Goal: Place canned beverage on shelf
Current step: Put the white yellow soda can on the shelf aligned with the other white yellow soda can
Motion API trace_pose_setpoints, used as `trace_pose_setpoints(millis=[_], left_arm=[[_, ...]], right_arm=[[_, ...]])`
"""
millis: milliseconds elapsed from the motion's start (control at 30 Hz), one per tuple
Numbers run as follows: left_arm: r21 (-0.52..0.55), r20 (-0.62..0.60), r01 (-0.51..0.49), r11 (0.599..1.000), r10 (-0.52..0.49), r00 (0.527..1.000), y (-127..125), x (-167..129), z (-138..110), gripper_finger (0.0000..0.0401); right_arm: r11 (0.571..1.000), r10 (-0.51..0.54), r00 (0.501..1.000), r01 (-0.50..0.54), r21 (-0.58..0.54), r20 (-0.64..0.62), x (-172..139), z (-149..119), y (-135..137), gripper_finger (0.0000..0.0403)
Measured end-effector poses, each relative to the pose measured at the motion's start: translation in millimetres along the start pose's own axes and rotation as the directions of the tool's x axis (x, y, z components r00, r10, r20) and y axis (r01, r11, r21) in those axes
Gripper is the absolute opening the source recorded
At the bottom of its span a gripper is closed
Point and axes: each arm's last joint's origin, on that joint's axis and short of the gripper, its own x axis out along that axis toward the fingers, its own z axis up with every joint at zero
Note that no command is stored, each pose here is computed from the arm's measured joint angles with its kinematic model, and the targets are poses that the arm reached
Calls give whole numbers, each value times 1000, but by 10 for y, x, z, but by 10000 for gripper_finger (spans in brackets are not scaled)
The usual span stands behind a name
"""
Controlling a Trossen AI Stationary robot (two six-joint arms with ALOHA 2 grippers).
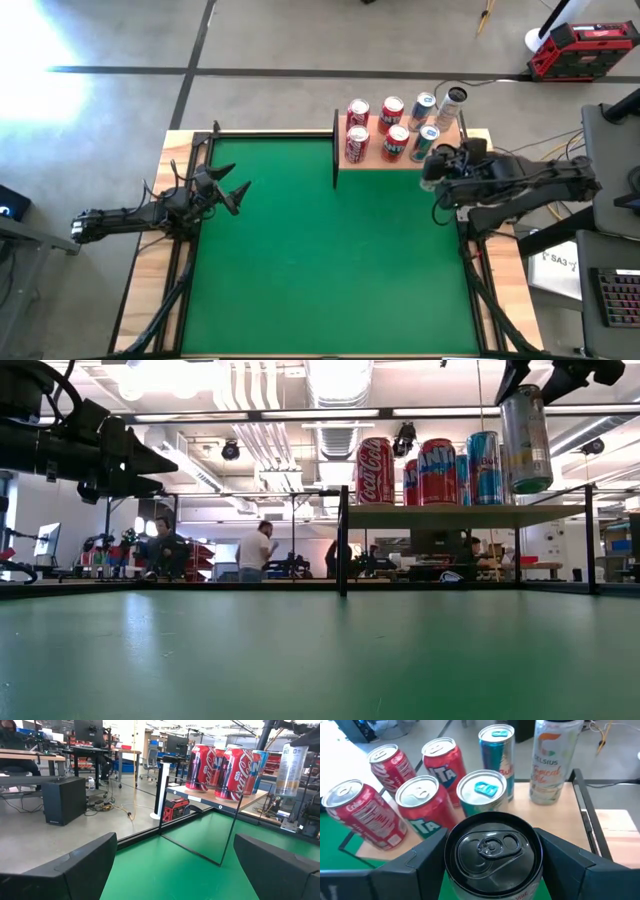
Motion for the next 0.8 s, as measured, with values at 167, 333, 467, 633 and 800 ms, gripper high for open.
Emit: trace_pose_setpoints(millis=[167, 333, 467, 633, 800], left_arm=[[0, 0, 0, 1000, 0, 1000, 0, 0, 0, 386], [0, 0, 0, 1000, 0, 1000, 0, 0, 0, 386], [0, 0, 0, 1000, 0, 1000, 0, 0, 0, 386], [0, 0, 0, 1000, 0, 1000, 0, 0, -1, 386], [0, 0, 0, 1000, 0, 1000, 0, 0, 0, 386]], right_arm=[[1000, -19, 1000, 20, -5, 7, 25, 29, -25, 248], [998, -68, 997, 68, 9, 41, 82, 74, -41, 248], [993, -114, 991, 112, 24, 70, 136, 108, -48, 248], [986, -163, 981, 159, 47, 103, 187, 153, -73, 248], [974, -218, 969, 209, 82, 119, 244, 202, -112, 248]])
